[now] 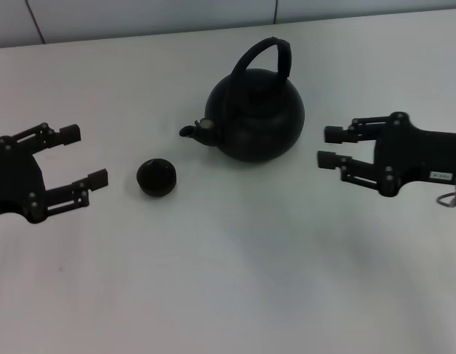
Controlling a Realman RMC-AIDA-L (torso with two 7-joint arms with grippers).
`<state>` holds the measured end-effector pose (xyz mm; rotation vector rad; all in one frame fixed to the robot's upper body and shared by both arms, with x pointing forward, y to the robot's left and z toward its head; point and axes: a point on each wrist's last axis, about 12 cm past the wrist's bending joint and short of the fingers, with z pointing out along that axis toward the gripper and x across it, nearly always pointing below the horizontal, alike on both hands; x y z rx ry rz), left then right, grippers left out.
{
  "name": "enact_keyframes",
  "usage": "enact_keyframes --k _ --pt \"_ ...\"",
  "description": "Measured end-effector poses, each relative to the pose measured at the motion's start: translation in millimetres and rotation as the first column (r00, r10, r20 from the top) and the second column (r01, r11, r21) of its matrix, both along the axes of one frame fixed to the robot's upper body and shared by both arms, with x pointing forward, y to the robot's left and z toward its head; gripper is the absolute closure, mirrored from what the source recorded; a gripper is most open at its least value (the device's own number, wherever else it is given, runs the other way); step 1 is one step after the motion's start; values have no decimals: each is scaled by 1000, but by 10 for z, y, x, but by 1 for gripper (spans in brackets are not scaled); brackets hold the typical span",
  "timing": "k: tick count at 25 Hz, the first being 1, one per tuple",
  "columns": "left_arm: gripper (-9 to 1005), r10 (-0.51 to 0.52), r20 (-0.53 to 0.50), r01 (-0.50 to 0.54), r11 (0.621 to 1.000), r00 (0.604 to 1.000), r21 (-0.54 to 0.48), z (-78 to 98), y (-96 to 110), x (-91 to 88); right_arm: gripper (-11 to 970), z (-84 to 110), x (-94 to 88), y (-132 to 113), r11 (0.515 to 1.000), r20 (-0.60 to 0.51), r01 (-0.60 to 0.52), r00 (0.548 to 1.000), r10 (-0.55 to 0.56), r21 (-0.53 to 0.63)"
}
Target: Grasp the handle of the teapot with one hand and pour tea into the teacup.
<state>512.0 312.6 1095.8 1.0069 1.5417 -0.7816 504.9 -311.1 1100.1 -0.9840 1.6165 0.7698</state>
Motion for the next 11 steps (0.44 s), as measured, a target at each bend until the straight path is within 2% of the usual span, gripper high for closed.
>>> enact_keyframes --k 4,11 --pt "208 -14 -22 14 1000 1000 -18 -37 -17 -47 580 33 -1 -31 1000 32 -10 999 10 -10" --pt "208 -24 -44 22 999 999 -38 -60 -30 -77 579 82 176 146 998 71 -51 996 53 -30"
